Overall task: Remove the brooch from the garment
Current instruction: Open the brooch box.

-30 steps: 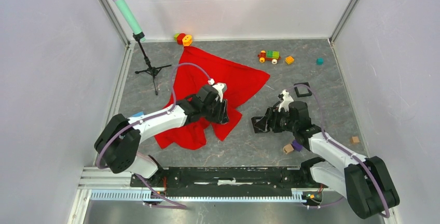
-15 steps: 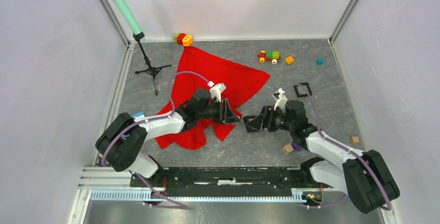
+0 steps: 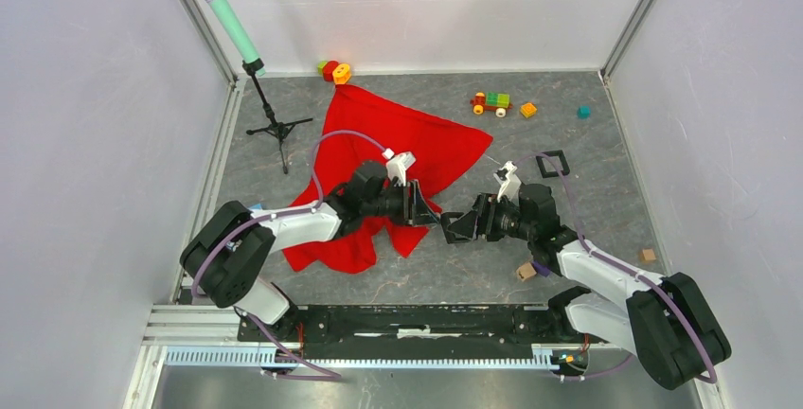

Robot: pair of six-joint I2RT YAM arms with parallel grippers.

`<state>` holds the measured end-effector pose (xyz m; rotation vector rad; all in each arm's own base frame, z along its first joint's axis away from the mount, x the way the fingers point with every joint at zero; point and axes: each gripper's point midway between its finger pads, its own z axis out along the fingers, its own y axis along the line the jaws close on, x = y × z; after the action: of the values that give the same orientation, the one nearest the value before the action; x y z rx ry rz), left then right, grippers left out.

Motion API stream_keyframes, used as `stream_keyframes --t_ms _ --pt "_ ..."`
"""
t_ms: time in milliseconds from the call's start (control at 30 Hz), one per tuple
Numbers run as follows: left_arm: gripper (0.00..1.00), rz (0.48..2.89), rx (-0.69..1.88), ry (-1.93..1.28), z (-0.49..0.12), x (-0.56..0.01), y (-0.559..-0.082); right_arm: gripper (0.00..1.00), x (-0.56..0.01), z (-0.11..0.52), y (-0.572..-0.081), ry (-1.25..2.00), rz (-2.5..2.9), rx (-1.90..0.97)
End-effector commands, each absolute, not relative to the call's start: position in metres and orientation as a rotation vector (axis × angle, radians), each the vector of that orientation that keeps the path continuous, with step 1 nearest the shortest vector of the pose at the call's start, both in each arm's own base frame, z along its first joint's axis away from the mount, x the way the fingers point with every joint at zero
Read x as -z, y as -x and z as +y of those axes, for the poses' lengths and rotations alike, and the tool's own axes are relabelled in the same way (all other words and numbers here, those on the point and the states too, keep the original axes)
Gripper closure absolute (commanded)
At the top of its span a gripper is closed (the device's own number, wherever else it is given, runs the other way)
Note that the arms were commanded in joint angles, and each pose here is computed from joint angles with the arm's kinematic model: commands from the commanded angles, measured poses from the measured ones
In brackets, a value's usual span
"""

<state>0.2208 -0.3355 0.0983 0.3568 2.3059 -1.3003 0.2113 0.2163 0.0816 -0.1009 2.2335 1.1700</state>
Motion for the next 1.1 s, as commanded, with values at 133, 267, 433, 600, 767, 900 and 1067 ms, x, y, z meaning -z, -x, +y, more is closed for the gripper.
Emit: stream_keyframes --t_ms 133,267,433,600,767,900,1067 --pt "0.66 2.291 1.303 -0.367 -0.344 -0.108 -0.231 0.38 -0.114 0.230 -0.214 0.157 2.134 -1.276" --pt "0.66 2.345 1.215 -0.351 -0.338 -0.096 -0.235 0.39 -0.118 0.232 -0.213 0.161 2.126 -1.294" --pt "0.66 2.452 1.067 -0.333 -0.324 -0.073 -0.238 0.39 -0.127 0.234 -0.213 0.167 2.102 -1.321" --pt "0.67 2.495 0.967 -0.317 -0.312 -0.061 -0.240 0.39 -0.133 0.235 -0.214 0.171 2.085 -1.325" --pt "0.67 2.520 0.889 -0.317 -0.303 -0.056 -0.241 0.39 -0.133 0.233 -0.218 0.160 2.083 -1.307" --pt "0.68 2.522 0.815 -0.316 -0.291 -0.059 -0.241 0.39 -0.129 0.226 -0.225 0.124 2.086 -1.245" --pt "0.68 2.409 0.868 -0.360 -0.291 -0.093 -0.236 0.39 -0.113 0.221 -0.230 0.106 2.132 -1.181"
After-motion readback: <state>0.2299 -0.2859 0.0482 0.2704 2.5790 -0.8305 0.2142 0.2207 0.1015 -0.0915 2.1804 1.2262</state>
